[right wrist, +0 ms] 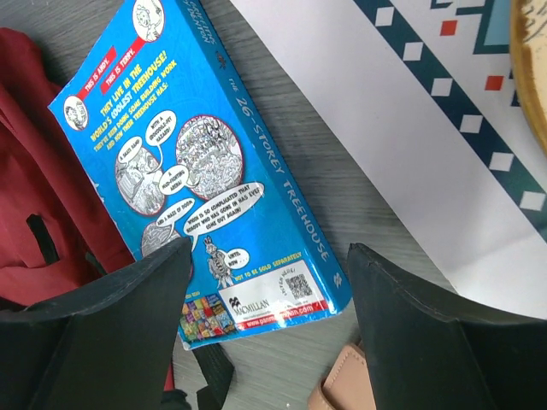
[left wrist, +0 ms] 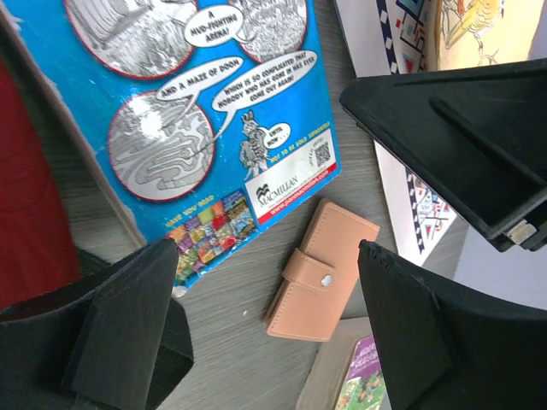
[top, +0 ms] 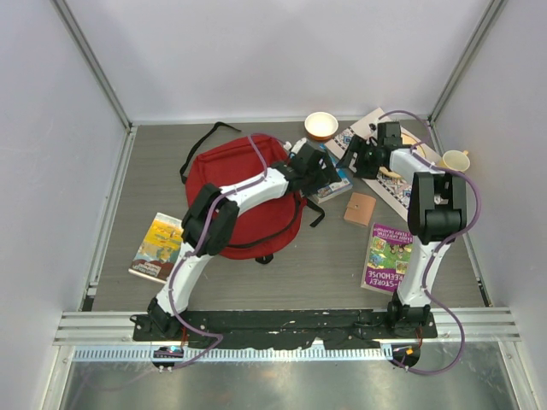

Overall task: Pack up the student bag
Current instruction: Pick up the book from the center of the board.

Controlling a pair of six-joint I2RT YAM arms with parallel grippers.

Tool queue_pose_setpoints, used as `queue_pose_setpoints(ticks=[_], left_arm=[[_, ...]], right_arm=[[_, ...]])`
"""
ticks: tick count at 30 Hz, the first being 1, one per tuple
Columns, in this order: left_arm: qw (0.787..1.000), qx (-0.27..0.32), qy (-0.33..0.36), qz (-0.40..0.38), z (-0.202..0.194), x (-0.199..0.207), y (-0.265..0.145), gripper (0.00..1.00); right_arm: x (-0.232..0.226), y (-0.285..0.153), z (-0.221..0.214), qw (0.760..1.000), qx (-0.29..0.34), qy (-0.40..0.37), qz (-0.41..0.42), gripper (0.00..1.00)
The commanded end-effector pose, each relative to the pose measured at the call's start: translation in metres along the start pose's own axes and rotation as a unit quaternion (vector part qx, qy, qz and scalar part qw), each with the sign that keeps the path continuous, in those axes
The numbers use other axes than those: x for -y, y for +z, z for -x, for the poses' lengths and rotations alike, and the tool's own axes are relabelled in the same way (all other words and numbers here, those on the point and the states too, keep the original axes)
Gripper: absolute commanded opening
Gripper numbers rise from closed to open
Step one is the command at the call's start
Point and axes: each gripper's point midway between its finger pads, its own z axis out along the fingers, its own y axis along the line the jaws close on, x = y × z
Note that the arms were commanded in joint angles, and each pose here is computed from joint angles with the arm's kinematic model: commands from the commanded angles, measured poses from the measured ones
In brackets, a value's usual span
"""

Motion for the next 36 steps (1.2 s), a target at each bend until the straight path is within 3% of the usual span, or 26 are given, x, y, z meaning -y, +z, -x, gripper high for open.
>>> queue_pose_setpoints(ticks=[1, 8, 19, 24, 33, 36], left_arm=[[0.997, 0.066, 0.039, 0.007, 0.039, 0.019, -0.038, 0.92], [0.994, 0.061, 0.049, 0.077, 0.035, -0.014, -0.016, 0.95], [0.997, 0.005, 0.022, 0.073, 0.003, -0.032, 0.027, 0.9], [0.998, -0.006, 0.012, 0.06, -0.006, -0.033, 0.034, 0.82], [1.0, 0.015, 0.014, -0.007, 0.011, 0.008, 0.013, 0.65], [0.999, 0.024, 0.014, -0.026, 0.017, 0.02, 0.005, 0.63]], right_arm=[[-0.023, 0.0, 0.021, 0.999, 0.023, -0.02, 0.045, 0.79], [-0.016, 0.019, 0.013, 0.998, 0.005, -0.024, 0.055, 0.79], [-0.005, 0.043, -0.002, 0.997, -0.028, -0.027, 0.064, 0.79], [-0.014, 0.04, -0.009, 0.995, -0.038, -0.019, 0.087, 0.77], [-0.033, 0.026, -0.016, 0.99, -0.046, -0.002, 0.133, 0.54], [-0.037, 0.021, -0.014, 0.989, -0.041, 0.002, 0.141, 0.51]])
